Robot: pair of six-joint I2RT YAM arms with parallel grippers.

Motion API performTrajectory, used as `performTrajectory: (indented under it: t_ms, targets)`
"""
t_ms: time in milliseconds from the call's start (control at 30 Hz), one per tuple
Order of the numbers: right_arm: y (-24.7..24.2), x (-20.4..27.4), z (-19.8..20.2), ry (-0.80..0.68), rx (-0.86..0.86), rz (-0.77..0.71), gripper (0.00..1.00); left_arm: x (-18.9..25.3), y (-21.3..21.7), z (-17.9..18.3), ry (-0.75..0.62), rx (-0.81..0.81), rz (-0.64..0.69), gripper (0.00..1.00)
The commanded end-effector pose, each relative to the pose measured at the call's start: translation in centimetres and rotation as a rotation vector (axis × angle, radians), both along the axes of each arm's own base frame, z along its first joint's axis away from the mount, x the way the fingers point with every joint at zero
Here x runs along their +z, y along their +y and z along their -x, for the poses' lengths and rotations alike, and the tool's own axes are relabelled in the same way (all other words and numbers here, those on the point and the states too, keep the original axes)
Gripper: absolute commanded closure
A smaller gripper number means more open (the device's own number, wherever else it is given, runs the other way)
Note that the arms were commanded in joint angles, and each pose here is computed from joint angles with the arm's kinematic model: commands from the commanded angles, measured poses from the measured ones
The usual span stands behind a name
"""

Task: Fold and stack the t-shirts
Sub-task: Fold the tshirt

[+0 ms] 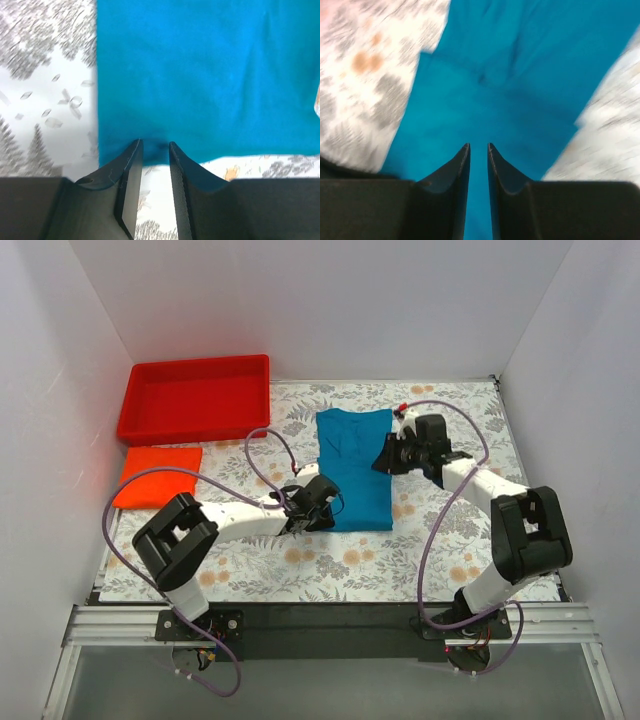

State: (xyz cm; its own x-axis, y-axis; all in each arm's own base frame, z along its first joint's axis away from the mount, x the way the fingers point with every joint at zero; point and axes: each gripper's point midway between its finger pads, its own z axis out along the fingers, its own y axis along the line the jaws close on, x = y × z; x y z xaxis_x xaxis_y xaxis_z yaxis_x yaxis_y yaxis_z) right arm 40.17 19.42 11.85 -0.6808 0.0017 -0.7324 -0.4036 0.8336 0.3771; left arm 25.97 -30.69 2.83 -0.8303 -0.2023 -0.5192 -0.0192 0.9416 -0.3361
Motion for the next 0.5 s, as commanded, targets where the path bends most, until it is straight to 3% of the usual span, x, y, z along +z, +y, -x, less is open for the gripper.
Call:
performTrajectory:
  t_ms: [0, 33, 200, 467]
  targets:
    - [3.3, 0.5, 6.5, 0.113, 0.144, -0.276, 0.73, 3.1, 0.6, 0.7, -0.029, 0.025, 0.06, 0.73]
    - [3.5, -0.9, 9.2, 0.18, 0.178, -0.326, 0.73, 3.6, 0.7, 0.5, -0.048, 0.035, 0.07, 0.73]
    - [3.5, -2.4, 12.8, 0.216, 0.217, -0.399, 0.73, 3.5, 0.9, 0.2, -0.079, 0.059, 0.122, 0.74]
    - [-1.5, -10.6, 15.5, 0.422, 0.023, -0.382, 0.74, -3.3, 4.3, 4.0, 0.154, 0.19, 0.093, 0.77]
